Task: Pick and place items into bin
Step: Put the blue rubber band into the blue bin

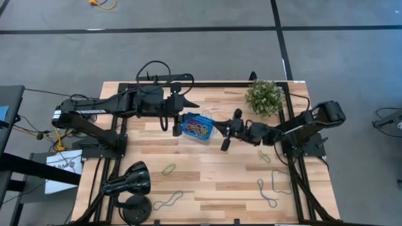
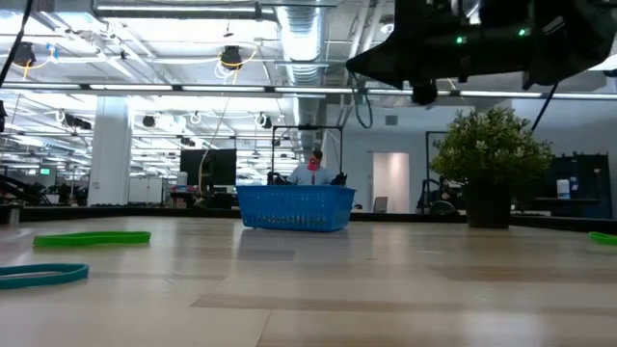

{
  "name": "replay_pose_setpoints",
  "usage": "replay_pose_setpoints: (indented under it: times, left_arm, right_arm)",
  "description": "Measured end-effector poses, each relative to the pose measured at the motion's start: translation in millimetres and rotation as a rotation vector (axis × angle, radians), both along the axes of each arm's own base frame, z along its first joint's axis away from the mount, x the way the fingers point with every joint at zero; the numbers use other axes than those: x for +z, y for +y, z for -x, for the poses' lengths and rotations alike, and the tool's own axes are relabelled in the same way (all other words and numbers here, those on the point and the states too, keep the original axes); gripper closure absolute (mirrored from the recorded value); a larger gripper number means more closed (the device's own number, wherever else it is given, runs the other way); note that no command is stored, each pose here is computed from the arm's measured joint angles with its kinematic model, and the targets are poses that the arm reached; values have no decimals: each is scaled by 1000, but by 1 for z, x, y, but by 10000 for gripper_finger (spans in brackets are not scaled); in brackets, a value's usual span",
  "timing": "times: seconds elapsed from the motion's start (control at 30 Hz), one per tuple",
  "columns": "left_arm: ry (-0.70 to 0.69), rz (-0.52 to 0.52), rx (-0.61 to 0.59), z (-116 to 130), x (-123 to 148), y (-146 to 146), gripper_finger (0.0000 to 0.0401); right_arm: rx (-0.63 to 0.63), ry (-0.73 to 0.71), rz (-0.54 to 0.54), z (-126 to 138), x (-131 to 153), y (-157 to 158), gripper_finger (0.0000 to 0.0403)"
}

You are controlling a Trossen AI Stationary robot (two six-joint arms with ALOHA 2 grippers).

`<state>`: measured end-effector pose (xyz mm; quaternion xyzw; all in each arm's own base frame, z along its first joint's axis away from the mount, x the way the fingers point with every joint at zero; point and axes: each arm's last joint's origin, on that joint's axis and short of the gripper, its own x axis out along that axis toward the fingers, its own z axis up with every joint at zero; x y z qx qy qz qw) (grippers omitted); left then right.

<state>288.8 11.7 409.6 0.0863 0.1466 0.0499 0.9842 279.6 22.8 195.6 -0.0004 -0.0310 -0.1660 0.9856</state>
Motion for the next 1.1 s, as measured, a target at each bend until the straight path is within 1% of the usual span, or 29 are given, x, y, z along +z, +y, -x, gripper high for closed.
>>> replay_pose_setpoints:
  times: [0.2, 0.33, 0.43, 0.5, 0.6, 0.7, 0.73, 0.9, 1.03, 1.1]
  left_arm:
    - [28, -15, -5, 1, -2, 0, 276]
    - [29, -14, -5, 1, -3, 0, 276]
    - [34, -20, -6, 1, -3, 0, 276]
    - [36, -20, -6, 1, -3, 0, 276]
    - [48, -18, -6, 1, -4, 0, 276]
    - [92, -12, -5, 2, -9, 0, 276]
    - [108, -11, -5, 3, -10, 0, 276]
    - [145, 5, 0, 4, -14, 0, 276]
    - [153, 8, 1, 5, -14, 0, 276]
    - [155, 8, 1, 5, -15, 0, 276]
  right_arm:
    - [4, -4, -66, -2, -2, -19, 403]
    - [38, -12, -97, -4, -4, -26, 403]
    - [68, 17, -106, -13, -12, -26, 403]
    - [87, 25, -94, -27, -14, -25, 403]
    - [77, 52, -57, -46, -20, -28, 403]
    - [64, 35, -59, -61, -17, -33, 403]
    - [59, 49, -63, -64, -19, -34, 403]
    - [-6, 148, -88, -74, -35, -40, 403]
    - [-23, 203, -90, -79, -47, -45, 403]
    - [-24, 208, -91, -82, -51, -45, 403]
